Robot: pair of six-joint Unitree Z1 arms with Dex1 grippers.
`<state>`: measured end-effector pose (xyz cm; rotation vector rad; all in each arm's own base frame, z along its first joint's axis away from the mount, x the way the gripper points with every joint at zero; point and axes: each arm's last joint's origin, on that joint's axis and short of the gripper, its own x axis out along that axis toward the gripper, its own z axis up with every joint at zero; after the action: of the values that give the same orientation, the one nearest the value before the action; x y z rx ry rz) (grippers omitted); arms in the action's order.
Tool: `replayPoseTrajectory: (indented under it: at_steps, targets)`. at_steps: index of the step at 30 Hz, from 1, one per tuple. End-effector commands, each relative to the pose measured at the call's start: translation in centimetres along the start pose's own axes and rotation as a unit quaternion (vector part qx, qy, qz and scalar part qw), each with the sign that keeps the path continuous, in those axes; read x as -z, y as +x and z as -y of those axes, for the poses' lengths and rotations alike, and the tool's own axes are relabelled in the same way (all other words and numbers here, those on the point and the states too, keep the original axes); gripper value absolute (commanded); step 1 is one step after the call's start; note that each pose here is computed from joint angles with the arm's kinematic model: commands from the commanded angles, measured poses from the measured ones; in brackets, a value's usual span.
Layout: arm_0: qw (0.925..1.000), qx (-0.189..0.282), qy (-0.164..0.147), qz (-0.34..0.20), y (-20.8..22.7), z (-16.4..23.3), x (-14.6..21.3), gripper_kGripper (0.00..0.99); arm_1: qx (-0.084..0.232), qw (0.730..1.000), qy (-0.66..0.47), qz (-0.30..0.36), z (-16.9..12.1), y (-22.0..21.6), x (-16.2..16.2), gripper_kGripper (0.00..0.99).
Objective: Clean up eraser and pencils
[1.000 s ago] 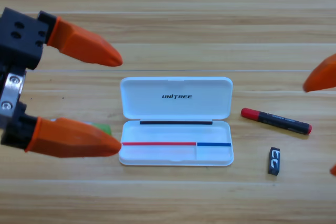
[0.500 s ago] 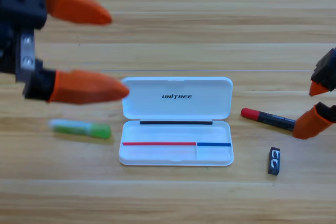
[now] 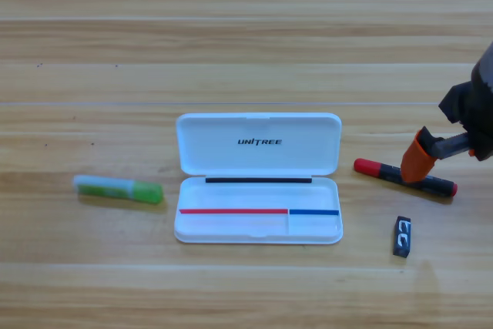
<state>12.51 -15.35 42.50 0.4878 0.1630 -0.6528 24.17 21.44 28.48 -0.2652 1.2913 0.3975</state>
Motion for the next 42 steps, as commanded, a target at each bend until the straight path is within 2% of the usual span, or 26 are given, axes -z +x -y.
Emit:
replayPoseTrajectory:
  at_steps: [1, 4, 6, 9, 11, 13, 14, 17, 23, 26, 29, 31, 33, 35, 37, 40, 42]
  targets:
    - [0.9985, -0.015, 0.052, -0.003, 0.8, -0.7, -0.4, 0.937, 0.021, 0.994, 0.082, -0.061, 0.3, 4.3, -0.7, 0.963]
    - [0.9956, -0.015, 0.086, -0.034, 2.5, -0.9, -1.2, 0.937, 0.030, 0.990, 0.117, -0.077, 0.3, 5.8, -1.0, 0.963]
    - [0.9894, -0.007, 0.127, -0.070, 4.4, -0.8, -1.7, 0.943, 0.029, 0.988, 0.122, -0.093, 0.0, 6.9, -1.1, 0.953]
    - [0.9722, 0.002, 0.210, -0.104, 6.1, -0.6, -1.5, 0.943, 0.030, 0.983, 0.144, -0.109, -0.3, 8.1, -1.2, 0.920]
    - [0.9558, 0.008, 0.263, -0.132, 7.3, -0.8, -0.5, 0.943, 0.031, 0.979, 0.163, -0.117, -0.5, 8.7, -1.2, 0.894]
    - [0.9389, 0.018, 0.301, -0.166, 8.9, -0.9, 1.0, 0.942, 0.028, 0.975, 0.180, -0.126, -0.7, 9.2, -1.2, 0.891]
    - [0.9335, 0.020, 0.308, -0.182, 9.9, -1.5, 1.6, 0.940, 0.028, 0.974, 0.184, -0.128, -0.8, 9.4, -1.3, 0.888]
    - [0.9277, 0.041, 0.313, -0.199, 11.3, -4.3, 3.5, 0.933, 0.027, 0.972, 0.197, -0.129, -1.2, 9.8, -1.4, 0.811]
    - [0.9096, 0.084, 0.328, -0.241, 12.5, -7.9, 7.9, 0.919, 0.028, 0.966, 0.219, -0.137, -1.8, 11.0, -1.9, 0.810]
    - [0.8966, 0.124, 0.337, -0.259, 11.9, -8.5, 10.2, 0.917, 0.040, 0.963, 0.225, -0.142, -1.9, 12.1, -2.1, 0.808]
    - [0.8774, 0.167, 0.351, -0.281, 10.9, -7.4, 13.0, 0.919, 0.051, 0.961, 0.230, -0.148, -2.0, 13.2, -2.2, 0.796]
    - [0.8682, 0.192, 0.356, -0.288, 10.1, -6.4, 14.4, 0.919, 0.054, 0.960, 0.230, -0.152, -2.0, 13.6, -2.1, 0.655]
    - [0.8617, 0.209, 0.359, -0.291, 9.4, -5.8, 15.3, 0.920, 0.054, 0.960, 0.230, -0.153, -2.0, 13.9, -2.2, 0.482]
    - [0.8520, 0.235, 0.363, -0.296, 9.2, -5.5, 15.8, 0.919, 0.052, 0.960, 0.227, -0.153, -2.0, 14.1, -2.2, 0.302]
    - [0.8457, 0.255, 0.365, -0.295, 8.9, -5.1, 16.3, 0.919, 0.042, 0.960, 0.229, -0.157, -2.2, 14.3, -2.1, 0.144]
    - [0.8420, 0.276, 0.366, -0.284, 8.7, -4.5, 16.9, 0.920, 0.025, 0.960, 0.221, -0.170, -2.3, 14.2, -1.8, 0.012]
    - [0.8418, 0.287, 0.366, -0.274, 8.5, -4.3, 17.0, 0.920, 0.023, 0.961, 0.216, -0.172, -2.3, 14.1, -1.6, 0.000]
